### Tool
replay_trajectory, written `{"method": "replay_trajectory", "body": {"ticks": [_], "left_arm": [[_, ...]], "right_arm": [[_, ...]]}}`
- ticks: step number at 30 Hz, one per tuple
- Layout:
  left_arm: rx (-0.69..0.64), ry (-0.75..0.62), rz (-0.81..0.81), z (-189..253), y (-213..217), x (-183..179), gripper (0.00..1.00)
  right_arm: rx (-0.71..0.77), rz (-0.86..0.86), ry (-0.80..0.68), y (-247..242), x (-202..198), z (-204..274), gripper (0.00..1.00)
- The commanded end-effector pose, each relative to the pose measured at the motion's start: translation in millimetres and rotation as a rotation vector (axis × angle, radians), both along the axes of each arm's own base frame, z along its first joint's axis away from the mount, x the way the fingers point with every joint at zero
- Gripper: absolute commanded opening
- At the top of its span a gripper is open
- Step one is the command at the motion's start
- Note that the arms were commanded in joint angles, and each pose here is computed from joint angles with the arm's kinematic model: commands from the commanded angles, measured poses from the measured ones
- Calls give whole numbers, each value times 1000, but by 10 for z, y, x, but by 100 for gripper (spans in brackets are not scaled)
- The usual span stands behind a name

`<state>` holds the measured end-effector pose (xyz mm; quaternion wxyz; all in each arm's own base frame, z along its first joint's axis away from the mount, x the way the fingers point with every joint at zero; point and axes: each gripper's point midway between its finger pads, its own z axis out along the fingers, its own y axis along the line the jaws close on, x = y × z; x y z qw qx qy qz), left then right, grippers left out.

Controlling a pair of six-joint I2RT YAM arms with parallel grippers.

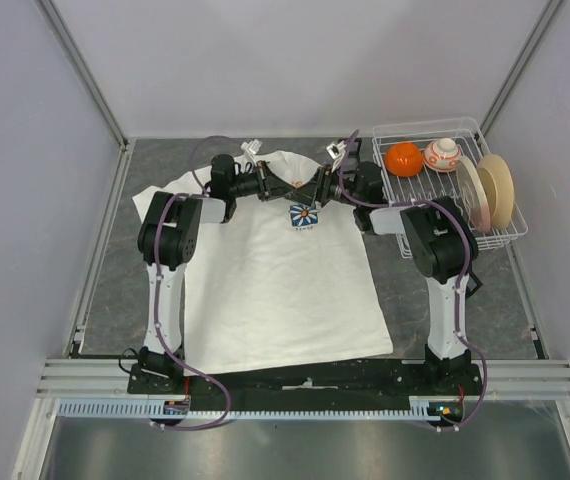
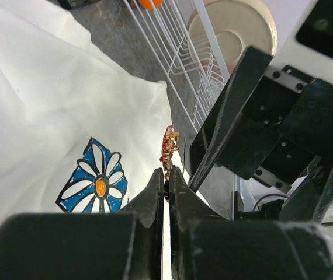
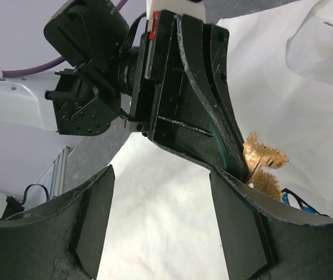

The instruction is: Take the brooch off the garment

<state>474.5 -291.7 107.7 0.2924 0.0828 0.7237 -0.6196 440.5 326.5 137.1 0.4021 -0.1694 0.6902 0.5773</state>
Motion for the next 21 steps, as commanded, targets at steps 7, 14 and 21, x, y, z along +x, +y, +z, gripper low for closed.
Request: {"method": "replay_trajectory", "body": {"ticks": [7,14,21], "left_arm": [[3,1,-169,11,-226,-197,2],[-7,1,-172,36,-233,-192,2],[-27,-88,-143,217,-207,-207,2]], "right_arm": [[-52,-80,-182,-172,299,514,75],[-141,-257,-170,-468,308,549,80],[-138,-320,-79,-751,354,291,81]]}}
